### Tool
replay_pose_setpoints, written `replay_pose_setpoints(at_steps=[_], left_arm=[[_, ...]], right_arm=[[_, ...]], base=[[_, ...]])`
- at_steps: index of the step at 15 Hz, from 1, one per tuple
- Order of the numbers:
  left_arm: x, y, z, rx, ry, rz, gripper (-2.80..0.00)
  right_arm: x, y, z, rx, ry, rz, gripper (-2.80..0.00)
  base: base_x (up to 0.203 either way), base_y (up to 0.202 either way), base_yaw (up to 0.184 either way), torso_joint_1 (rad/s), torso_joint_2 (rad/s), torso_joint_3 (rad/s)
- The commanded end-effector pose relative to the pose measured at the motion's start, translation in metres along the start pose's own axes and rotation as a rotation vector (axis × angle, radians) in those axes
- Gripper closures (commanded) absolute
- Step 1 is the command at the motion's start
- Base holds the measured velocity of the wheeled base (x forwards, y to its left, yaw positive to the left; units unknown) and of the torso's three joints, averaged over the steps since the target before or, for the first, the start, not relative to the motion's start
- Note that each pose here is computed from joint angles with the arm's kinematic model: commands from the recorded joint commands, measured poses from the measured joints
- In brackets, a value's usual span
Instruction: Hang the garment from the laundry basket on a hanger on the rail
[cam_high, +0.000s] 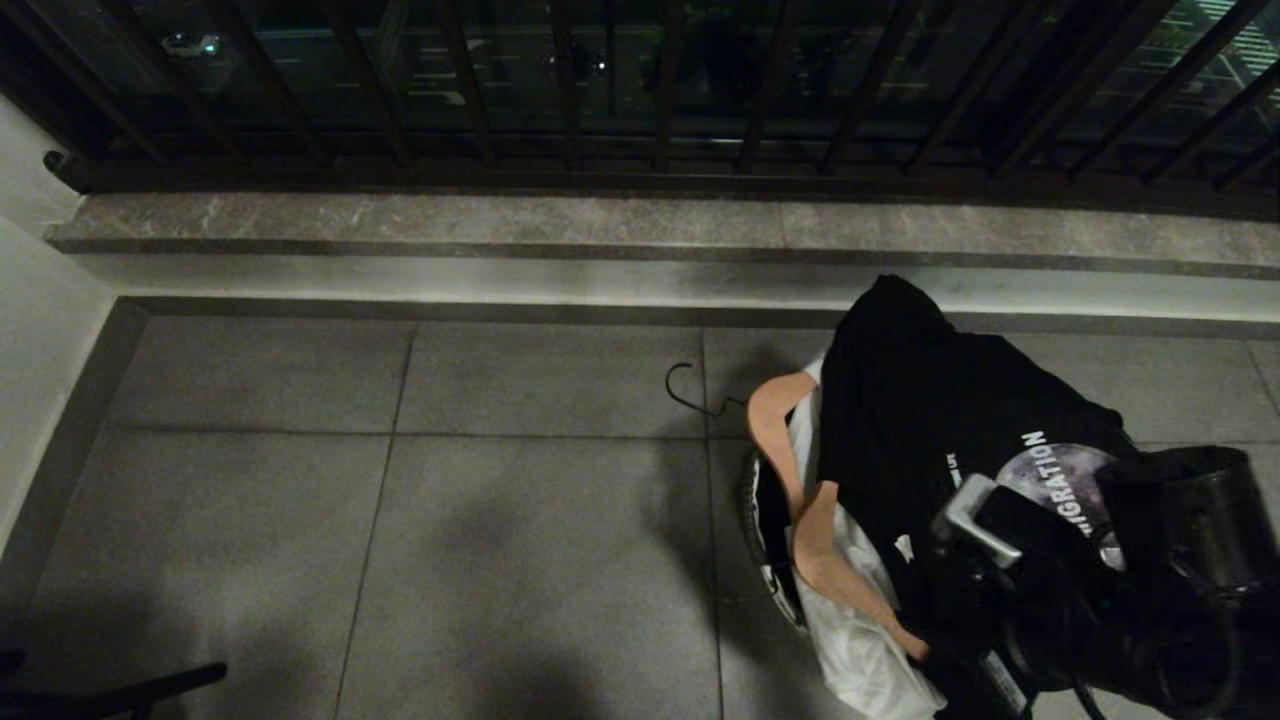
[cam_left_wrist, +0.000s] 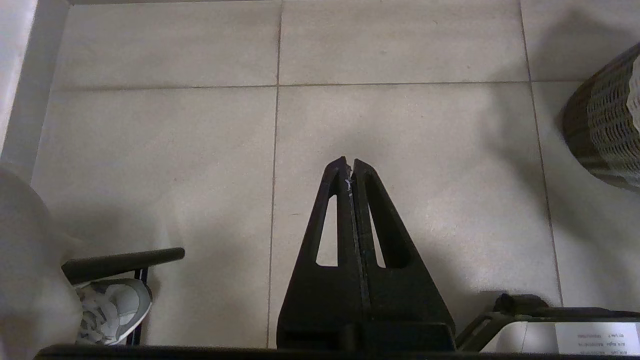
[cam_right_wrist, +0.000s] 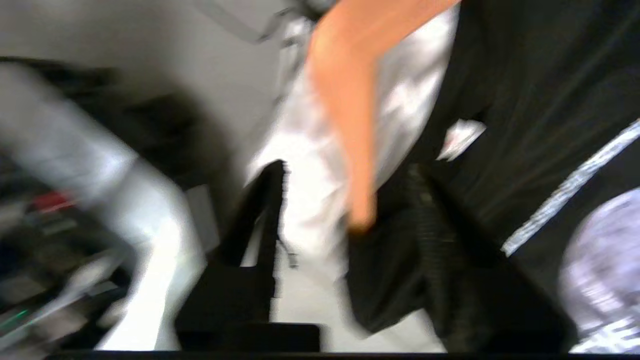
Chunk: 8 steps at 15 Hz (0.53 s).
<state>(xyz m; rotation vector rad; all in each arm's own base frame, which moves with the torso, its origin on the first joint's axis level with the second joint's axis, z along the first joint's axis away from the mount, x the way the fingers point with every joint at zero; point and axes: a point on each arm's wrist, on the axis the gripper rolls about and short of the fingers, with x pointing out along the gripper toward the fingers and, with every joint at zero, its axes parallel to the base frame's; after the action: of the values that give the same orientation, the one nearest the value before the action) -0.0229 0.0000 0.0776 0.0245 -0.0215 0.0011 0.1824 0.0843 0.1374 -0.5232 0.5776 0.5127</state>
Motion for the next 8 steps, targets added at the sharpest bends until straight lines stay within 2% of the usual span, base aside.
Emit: replay_pose_setpoints(at_steps=[1, 8], left_arm=[[0.001, 0.000, -0.002, 0.000, 0.008, -0.001, 0.00], [0.001, 0.000, -0.002, 0.002, 0.007, -0.001, 0.00]], right_arm=[[0.026, 0.014, -0.002, -0.058, 0.081, -0.037, -2.80], [0.074, 0.032, -0.025, -0.127, 0.116, -0.072, -2.80]], base=[[0.000, 0.000, 0.000, 0.000, 0.00, 0.000], [0.000, 0.000, 0.000, 0.000, 0.00, 0.000]])
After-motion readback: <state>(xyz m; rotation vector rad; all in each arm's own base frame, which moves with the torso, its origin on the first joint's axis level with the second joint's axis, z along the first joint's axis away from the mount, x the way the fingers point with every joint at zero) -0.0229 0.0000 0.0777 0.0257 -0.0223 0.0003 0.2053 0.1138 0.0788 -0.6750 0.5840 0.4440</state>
